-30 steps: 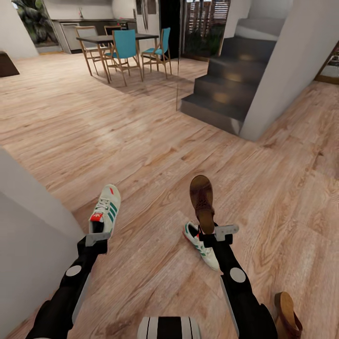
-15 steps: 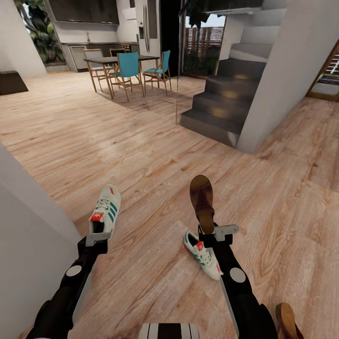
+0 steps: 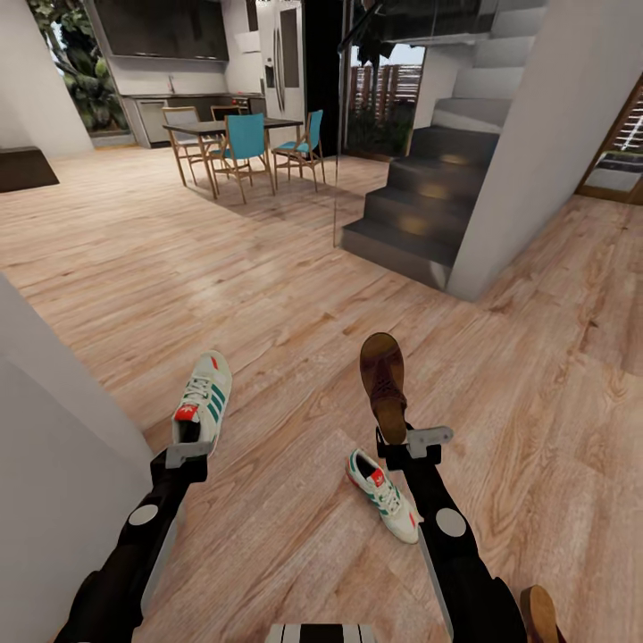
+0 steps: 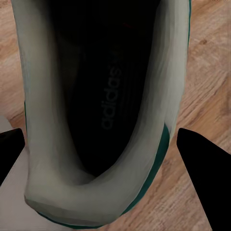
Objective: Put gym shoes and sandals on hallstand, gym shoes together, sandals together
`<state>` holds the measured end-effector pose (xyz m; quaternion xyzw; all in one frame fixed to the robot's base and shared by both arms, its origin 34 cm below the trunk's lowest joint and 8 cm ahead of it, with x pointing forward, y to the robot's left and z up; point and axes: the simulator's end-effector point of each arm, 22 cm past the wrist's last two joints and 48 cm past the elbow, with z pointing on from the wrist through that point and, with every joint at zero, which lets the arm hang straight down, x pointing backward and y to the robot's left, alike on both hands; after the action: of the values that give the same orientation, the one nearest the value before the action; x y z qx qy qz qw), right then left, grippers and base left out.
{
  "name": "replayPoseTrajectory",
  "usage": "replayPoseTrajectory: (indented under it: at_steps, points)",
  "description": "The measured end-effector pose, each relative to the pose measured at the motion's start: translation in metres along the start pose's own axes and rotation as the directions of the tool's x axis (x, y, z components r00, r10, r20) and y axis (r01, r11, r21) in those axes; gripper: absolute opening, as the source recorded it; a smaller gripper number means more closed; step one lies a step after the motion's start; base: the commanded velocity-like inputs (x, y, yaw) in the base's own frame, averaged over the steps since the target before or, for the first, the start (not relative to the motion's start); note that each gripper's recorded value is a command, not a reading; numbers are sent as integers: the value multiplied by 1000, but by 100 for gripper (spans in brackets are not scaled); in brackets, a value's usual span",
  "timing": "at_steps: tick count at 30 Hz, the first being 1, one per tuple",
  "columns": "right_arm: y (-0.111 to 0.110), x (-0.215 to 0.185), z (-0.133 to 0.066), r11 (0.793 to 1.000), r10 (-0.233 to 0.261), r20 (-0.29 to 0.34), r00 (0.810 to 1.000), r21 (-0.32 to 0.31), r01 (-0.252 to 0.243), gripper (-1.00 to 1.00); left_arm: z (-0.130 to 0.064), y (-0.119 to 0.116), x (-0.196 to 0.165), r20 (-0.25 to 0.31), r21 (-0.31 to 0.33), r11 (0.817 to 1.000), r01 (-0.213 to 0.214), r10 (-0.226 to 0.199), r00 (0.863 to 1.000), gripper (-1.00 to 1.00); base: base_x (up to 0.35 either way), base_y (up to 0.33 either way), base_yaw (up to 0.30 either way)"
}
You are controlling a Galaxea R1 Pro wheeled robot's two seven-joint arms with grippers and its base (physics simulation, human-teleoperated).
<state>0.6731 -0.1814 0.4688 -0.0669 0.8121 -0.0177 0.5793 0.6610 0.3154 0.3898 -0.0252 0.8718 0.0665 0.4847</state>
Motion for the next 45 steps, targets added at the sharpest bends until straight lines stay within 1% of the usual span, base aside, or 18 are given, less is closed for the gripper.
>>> replayPoseTrajectory:
  at_steps: [5,8,36,40,45]
  points:
    - [-1,-4,-1,1000,0,8,1000,1,0,-100,-2,0,-2,6,0,1000,0,0,1000,-100,-2,0,0]
    - [-1,-7,-1,1000,-1,12,1000,2,1,-100,-3,0,-4,10,0,1000,1,-1,1000,-100,-182,0,0]
    - [-3,-30,-7,1000,-4,51,999,6,3,-100,-11,1,-28,53,1,1000,8,-8,999,-100,-332,12,0]
    - [-3,-34,-8,1000,-4,59,998,7,3,-100,-12,1,-32,61,1,1000,8,-8,998,-100,-227,42,-126]
    - [-4,-37,-9,1000,-4,65,998,7,3,-100,-14,1,-37,69,1,1000,9,-9,998,-100,-33,5,-232]
